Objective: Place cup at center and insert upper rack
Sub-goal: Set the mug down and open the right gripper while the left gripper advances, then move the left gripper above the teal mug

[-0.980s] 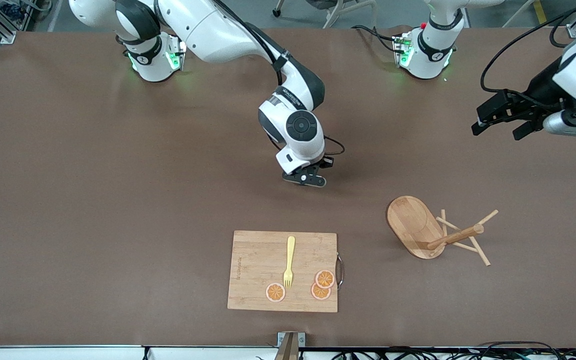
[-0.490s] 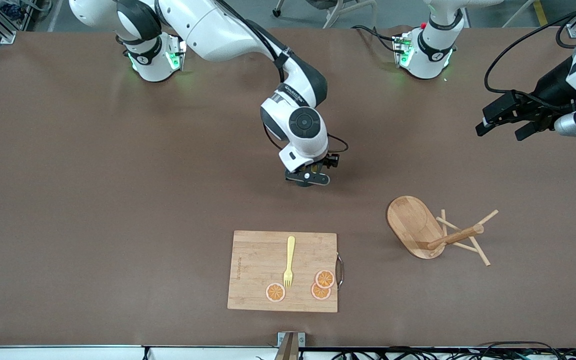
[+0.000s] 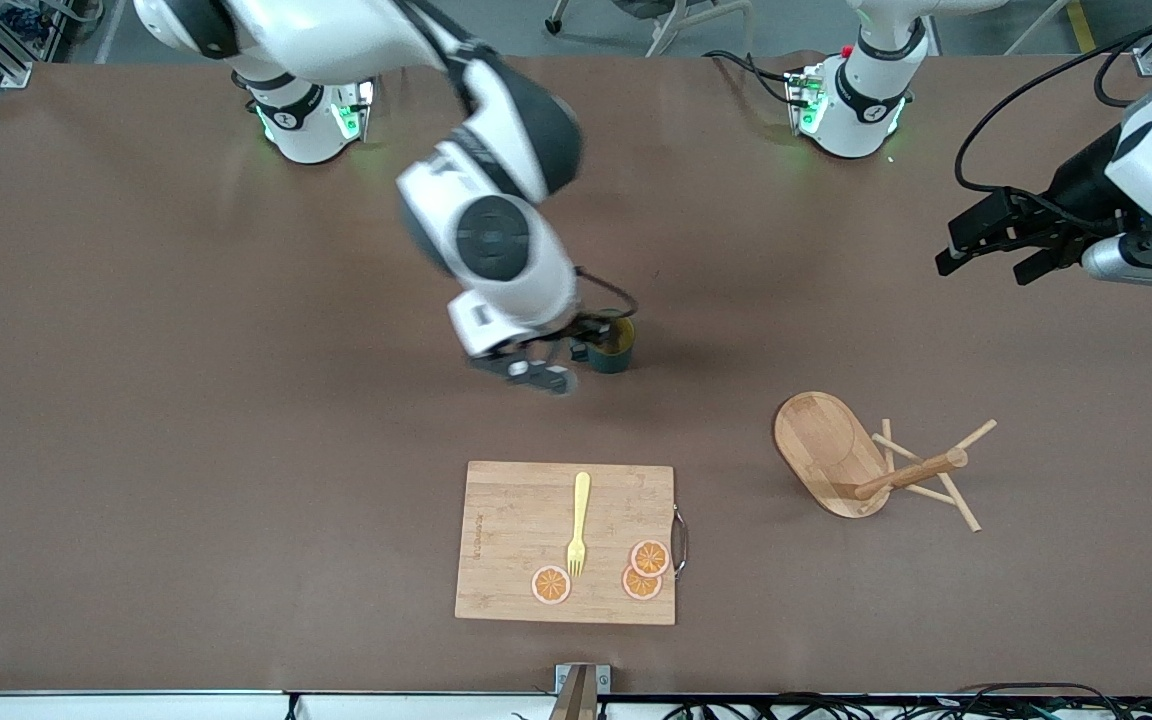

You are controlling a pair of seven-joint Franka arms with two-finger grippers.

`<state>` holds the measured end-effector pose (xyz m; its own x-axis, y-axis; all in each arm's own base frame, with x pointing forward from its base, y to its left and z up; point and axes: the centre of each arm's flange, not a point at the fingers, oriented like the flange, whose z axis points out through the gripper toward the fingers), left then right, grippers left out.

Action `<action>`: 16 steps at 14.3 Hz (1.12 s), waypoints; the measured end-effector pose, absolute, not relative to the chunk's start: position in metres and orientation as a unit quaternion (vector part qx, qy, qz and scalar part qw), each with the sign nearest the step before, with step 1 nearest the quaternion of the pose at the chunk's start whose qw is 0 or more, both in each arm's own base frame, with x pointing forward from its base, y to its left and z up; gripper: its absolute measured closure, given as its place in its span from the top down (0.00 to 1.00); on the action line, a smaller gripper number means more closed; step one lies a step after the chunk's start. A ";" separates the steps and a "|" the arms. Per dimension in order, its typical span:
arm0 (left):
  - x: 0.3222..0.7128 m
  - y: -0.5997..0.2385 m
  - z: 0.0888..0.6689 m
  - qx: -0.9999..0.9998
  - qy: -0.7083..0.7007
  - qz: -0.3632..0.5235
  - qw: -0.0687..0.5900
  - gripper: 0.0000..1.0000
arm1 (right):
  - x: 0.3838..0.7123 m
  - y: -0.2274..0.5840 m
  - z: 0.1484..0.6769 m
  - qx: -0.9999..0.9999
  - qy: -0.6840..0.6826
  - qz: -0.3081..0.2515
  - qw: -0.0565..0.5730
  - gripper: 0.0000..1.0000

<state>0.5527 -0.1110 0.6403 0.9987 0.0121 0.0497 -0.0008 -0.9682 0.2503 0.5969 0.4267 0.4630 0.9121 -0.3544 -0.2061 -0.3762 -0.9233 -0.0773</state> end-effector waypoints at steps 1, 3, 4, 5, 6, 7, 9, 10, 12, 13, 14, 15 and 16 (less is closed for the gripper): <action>0.550 -0.122 0.639 0.992 0.002 0.021 0.126 1.00 | 0.611 0.387 0.481 -0.975 0.189 0.099 0.054 1.00; 0.542 -0.154 0.637 0.992 0.005 0.011 0.127 1.00 | 0.641 0.302 0.497 -0.974 0.189 0.112 0.047 1.00; 0.537 -0.172 0.636 0.992 0.009 0.006 0.127 1.00 | 0.658 0.252 0.499 -0.975 0.187 0.114 0.047 1.00; 0.531 -0.189 0.636 0.992 0.012 0.001 0.128 1.00 | 0.674 0.200 0.499 -0.976 0.183 0.109 0.047 1.00; 0.525 -0.206 0.636 0.992 0.016 -0.003 0.128 1.00 | 0.688 0.142 0.497 -0.979 0.173 0.102 0.043 1.00; 0.519 -0.222 0.636 0.992 0.019 -0.007 0.127 1.00 | 0.697 0.089 0.495 -0.982 0.157 0.097 0.040 1.00; 0.504 -0.253 0.636 0.992 0.025 -0.011 0.122 1.00 | 0.702 -0.004 0.493 -0.987 0.119 0.092 0.049 1.00; 0.496 -0.271 0.636 0.992 0.032 -0.013 0.121 1.00 | 0.700 -0.040 0.494 -0.989 0.104 0.091 0.055 1.00; 0.478 -0.310 0.632 0.991 0.054 -0.022 0.123 1.00 | 0.688 -0.076 0.509 -0.989 0.095 0.095 0.061 1.00; 0.471 -0.328 0.629 0.990 0.064 -0.024 0.127 1.00 | 0.681 -0.078 0.525 -0.990 0.095 0.090 0.062 1.00; 0.464 -0.347 0.625 0.988 0.073 -0.026 0.130 1.00 | 0.675 -0.076 0.543 -0.991 0.092 0.080 0.061 1.00; 0.456 -0.364 0.619 0.988 0.082 -0.029 0.128 1.00 | 0.669 -0.073 0.561 -0.992 0.088 0.068 0.058 1.00; 0.447 -0.383 0.612 0.988 0.090 -0.035 0.123 1.00 | 0.664 -0.072 0.576 -0.993 0.084 0.059 0.054 1.00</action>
<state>0.4466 -0.3829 0.6122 0.9813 0.1698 -0.0911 0.1870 -0.9535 0.2364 0.6635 -0.0715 0.5757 0.9790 -0.1595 -0.1269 -0.1723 -0.9803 -0.0969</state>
